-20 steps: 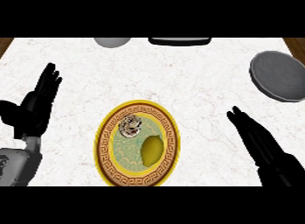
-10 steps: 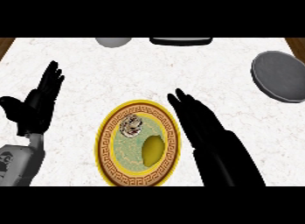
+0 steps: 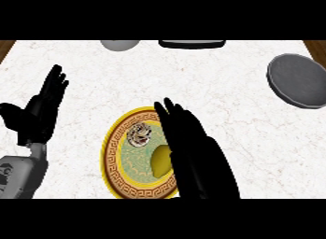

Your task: Pick the lemon from the plate and place it in the pan

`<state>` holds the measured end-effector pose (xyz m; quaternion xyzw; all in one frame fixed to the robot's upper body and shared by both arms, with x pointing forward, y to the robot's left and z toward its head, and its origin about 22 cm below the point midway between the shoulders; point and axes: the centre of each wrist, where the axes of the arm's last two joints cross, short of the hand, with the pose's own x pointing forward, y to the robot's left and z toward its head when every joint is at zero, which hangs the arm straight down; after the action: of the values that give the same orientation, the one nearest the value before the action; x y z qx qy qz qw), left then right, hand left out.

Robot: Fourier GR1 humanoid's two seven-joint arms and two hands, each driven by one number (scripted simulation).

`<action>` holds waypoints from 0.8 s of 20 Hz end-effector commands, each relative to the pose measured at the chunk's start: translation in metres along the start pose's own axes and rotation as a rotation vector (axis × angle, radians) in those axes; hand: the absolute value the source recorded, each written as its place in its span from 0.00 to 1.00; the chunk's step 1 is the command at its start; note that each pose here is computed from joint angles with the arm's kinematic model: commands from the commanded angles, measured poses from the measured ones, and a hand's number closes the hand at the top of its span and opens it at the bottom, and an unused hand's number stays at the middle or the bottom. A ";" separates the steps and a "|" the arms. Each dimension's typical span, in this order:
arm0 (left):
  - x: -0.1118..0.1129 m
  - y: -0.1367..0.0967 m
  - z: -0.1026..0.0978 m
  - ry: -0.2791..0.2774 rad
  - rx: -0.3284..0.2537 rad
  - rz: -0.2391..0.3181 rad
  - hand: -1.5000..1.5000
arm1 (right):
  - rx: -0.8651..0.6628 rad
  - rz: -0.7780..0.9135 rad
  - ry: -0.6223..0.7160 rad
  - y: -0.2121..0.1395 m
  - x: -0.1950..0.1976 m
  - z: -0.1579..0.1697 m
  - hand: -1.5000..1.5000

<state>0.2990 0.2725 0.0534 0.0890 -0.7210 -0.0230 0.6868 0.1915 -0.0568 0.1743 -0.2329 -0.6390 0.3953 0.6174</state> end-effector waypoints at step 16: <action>-0.008 0.007 -0.005 -0.018 0.012 0.005 0.50 | 0.182 0.079 0.221 0.039 -0.028 -0.037 0.00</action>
<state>0.2975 0.2781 0.0483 0.0904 -0.7240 -0.0209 0.6835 0.2220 -0.0560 0.1259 -0.2458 -0.5543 0.4272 0.6707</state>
